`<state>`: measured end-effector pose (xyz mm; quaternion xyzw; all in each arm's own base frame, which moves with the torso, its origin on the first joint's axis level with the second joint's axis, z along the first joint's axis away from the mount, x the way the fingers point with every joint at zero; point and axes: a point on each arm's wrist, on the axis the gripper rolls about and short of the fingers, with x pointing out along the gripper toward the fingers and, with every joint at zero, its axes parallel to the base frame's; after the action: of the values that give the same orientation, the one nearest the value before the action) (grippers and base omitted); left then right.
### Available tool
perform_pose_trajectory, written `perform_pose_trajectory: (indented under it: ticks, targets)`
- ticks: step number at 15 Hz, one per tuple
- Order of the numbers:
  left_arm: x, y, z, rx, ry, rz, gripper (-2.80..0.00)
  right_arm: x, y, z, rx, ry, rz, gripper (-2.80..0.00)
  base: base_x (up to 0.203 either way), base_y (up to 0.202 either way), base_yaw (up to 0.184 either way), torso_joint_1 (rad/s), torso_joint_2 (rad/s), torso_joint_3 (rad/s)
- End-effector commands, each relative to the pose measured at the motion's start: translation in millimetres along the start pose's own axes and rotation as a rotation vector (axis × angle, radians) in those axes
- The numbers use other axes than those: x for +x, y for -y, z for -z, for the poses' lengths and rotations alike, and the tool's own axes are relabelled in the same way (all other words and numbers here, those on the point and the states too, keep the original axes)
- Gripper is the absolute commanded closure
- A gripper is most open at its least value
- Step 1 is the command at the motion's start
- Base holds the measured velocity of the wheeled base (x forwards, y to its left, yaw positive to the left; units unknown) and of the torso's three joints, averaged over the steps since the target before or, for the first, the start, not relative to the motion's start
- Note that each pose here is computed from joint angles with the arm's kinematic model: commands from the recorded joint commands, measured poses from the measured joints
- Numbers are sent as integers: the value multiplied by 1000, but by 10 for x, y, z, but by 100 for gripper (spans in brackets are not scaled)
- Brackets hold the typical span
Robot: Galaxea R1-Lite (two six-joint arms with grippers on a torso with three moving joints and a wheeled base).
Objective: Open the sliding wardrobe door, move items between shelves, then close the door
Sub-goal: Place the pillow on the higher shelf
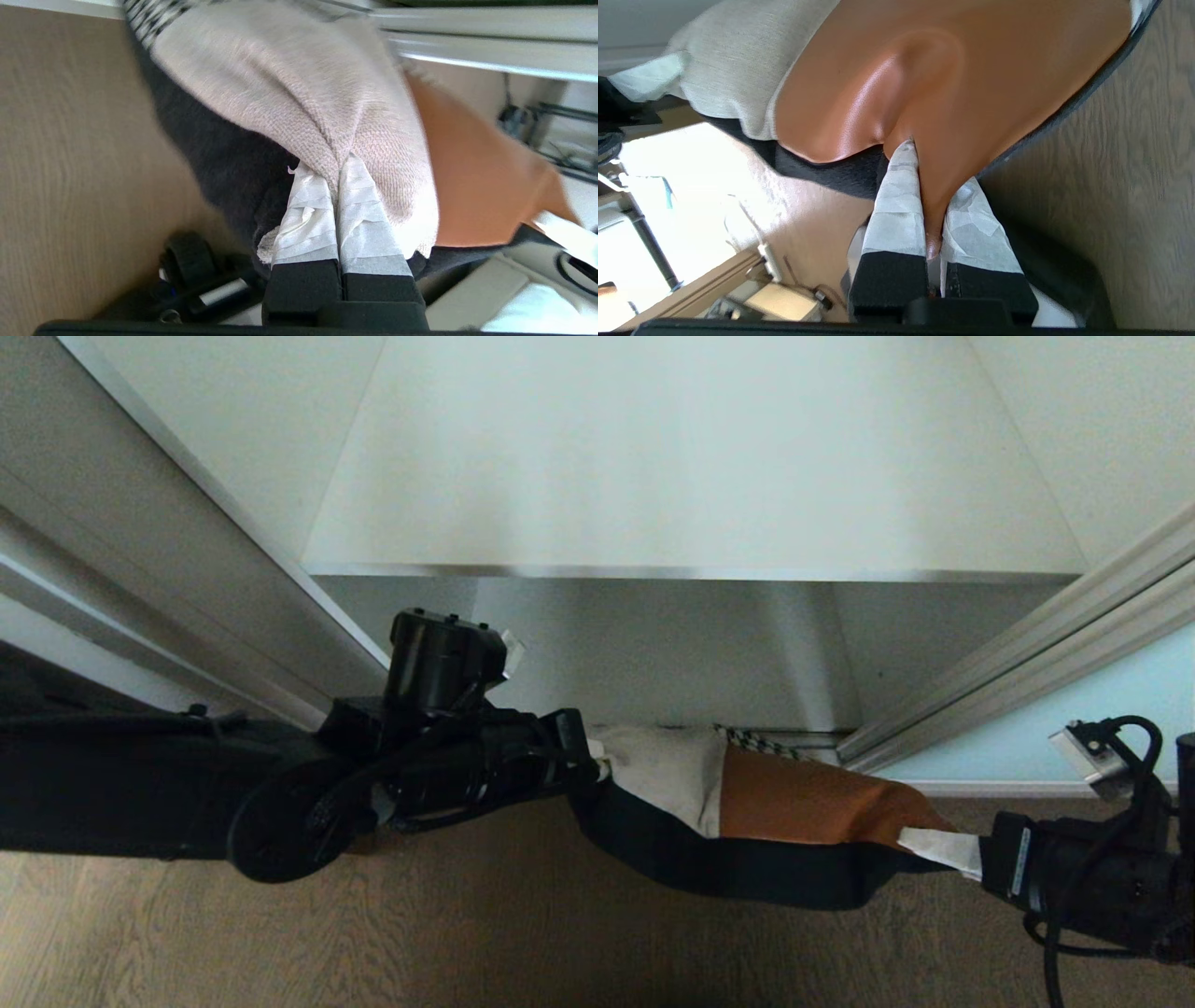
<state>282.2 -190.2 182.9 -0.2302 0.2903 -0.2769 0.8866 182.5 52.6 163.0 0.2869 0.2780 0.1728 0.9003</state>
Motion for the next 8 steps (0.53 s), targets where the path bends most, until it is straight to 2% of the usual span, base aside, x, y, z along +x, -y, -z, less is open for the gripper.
perform_pose_trajectory:
  ticks: [1, 3, 8]
  targets:
    - [-221, 177, 51, 17, 9, 32, 0, -267, -89, 22, -4, 34, -36, 0, 0, 0, 0, 0, 0, 0]
    - [-239, 203, 163, 24, -21, 14, 0, -417, -143, 76, 5, 27, -56, 0, 0, 0, 0, 0, 0, 0]
    - [-468, 410, 221, 50, -24, 34, 0, -778, -256, 171, -3, 1, -96, 0, 0, 0, 0, 0, 0, 0]
